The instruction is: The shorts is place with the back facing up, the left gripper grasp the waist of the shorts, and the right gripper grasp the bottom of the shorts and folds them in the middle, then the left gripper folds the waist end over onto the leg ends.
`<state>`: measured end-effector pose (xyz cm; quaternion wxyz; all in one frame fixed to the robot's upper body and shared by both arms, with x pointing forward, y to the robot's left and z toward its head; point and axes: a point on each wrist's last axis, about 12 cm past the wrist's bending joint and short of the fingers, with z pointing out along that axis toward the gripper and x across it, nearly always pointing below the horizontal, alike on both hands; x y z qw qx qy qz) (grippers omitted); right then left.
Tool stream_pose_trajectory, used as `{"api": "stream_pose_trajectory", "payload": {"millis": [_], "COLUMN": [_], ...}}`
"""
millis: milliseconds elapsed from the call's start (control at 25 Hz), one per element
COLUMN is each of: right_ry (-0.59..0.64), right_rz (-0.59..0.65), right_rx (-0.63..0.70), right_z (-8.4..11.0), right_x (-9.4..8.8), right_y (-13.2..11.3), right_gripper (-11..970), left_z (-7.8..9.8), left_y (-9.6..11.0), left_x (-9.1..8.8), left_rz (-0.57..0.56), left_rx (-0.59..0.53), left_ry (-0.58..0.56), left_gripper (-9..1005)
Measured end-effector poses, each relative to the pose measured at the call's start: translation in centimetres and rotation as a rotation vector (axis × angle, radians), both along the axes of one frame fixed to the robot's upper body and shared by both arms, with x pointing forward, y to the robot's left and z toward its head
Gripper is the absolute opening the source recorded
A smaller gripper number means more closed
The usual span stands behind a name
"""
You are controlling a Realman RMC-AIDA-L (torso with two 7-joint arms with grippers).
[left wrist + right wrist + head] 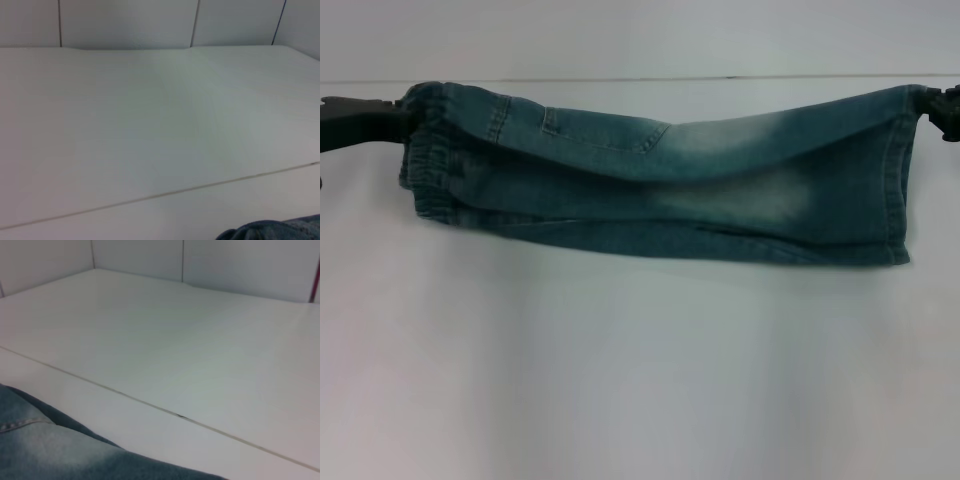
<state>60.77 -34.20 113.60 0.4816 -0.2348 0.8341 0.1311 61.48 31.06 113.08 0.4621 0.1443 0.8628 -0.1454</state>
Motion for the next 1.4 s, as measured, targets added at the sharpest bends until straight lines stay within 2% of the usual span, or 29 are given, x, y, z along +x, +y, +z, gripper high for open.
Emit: {"api": "stream_pose_trajectory", "payload": {"millis": [360,560,640,880,1000,1120,1240,1400], "right_ry": [0.029,0.023,0.012,0.003,0.0,-0.022,-0.051,-0.062], "right_rz": [-0.041,-0.117,-0.142,-0.157,-0.133,-0.086,-0.015,0.108], "right_rx": [-0.054,-0.068,-0.069,-0.057,-0.039,0.01,0.072,0.13], "right_z": [-0.9,-1.3,-1.3,-1.5,-1.7,-1.6,-1.3,-1.1], "right_x": [0.3,0.6,0.7,0.5,0.0,-1.1,-2.7,-5.0], "right_y": [-0.3,-0.8,-1.1,-1.4,-1.4,-1.7,-2.2,-2.5], "right_gripper": [36,80,159,415,562,626,690,775], "left_z": [-1.4,-1.9,-2.0,-2.0,-1.9,-1.8,-2.0,-3.1], "left_y": [-0.7,-0.1,0.0,0.3,1.2,1.9,3.1,4.4], "left_x": [0.1,0.5,0.6,0.7,-0.5,-2.5,-5.2,-8.0], "left_rz": [-0.022,0.067,0.082,0.101,0.068,-0.016,-0.106,-0.169], "left_rx": [0.037,0.069,0.074,0.084,0.061,0.027,-0.013,-0.048], "left_ry": [0.033,-0.003,-0.006,-0.019,-0.032,-0.064,-0.11,-0.127], "left_gripper": [66,66,228,463,567,671,731,810]}}
